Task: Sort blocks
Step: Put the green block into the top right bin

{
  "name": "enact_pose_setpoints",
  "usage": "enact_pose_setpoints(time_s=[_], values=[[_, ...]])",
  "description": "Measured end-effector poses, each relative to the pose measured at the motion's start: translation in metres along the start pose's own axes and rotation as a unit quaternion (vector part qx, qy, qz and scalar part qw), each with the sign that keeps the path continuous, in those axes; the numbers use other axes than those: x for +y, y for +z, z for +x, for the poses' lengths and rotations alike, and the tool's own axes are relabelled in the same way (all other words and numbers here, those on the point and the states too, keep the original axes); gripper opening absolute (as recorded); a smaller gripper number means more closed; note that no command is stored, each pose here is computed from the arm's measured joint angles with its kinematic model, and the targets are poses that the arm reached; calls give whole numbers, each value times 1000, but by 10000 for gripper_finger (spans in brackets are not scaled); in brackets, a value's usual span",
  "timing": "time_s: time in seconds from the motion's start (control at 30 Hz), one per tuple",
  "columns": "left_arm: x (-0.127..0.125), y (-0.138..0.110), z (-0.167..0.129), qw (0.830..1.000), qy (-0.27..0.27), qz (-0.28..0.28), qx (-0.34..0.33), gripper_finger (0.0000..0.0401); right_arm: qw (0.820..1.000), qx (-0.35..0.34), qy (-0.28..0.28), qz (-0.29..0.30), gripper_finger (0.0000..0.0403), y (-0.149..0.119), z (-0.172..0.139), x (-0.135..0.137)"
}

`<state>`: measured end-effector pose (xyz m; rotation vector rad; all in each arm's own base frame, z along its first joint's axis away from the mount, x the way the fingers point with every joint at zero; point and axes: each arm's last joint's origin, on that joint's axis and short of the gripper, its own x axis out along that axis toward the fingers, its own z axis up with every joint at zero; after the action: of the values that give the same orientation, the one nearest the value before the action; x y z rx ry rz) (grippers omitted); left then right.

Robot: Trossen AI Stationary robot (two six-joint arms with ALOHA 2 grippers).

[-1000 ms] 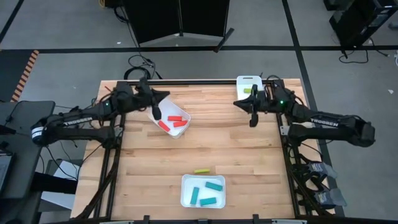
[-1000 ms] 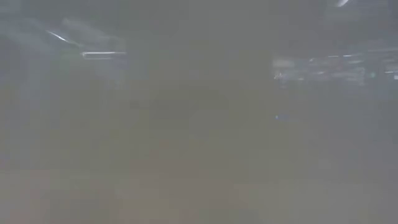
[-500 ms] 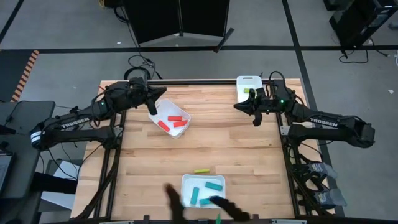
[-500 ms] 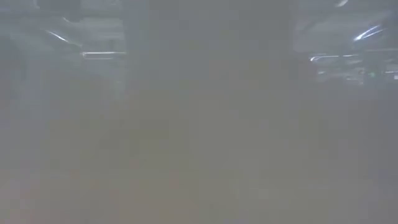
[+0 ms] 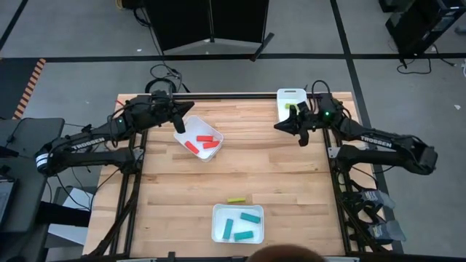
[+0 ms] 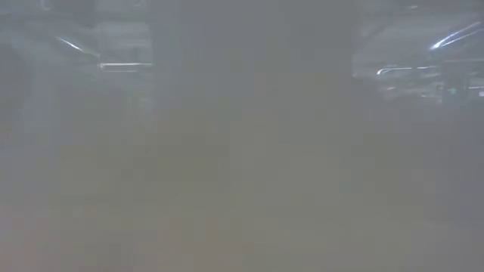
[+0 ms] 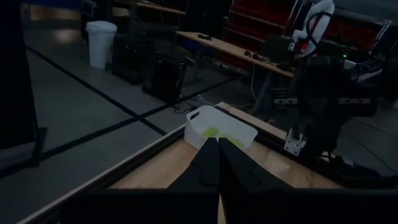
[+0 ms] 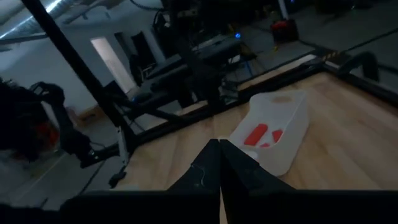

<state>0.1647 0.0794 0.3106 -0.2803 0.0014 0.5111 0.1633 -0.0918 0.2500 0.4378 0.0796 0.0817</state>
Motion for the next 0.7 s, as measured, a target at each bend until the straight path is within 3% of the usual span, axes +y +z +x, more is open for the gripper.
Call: enact_pose_setpoints(time_s=[0.2, 0.33, 0.5, 0.7], values=[[0, -1, 0, 1000, -9, -6, 8, 0, 999, 9, 12, -36, 7, -3, 5, 2], [0, -16, 6, 995, -34, -20, 86, 0, 997, 4, 14, -76, 7, -2, 6, 3], [-2, -49, 32, 974, -84, -2, 213, 0, 992, -3, 16, -125, 7, 4, 6, 5], [-30, -75, 76, 941, -145, 90, 292, 0, 990, -2, 21, -138, 7, 15, 8, 12]])
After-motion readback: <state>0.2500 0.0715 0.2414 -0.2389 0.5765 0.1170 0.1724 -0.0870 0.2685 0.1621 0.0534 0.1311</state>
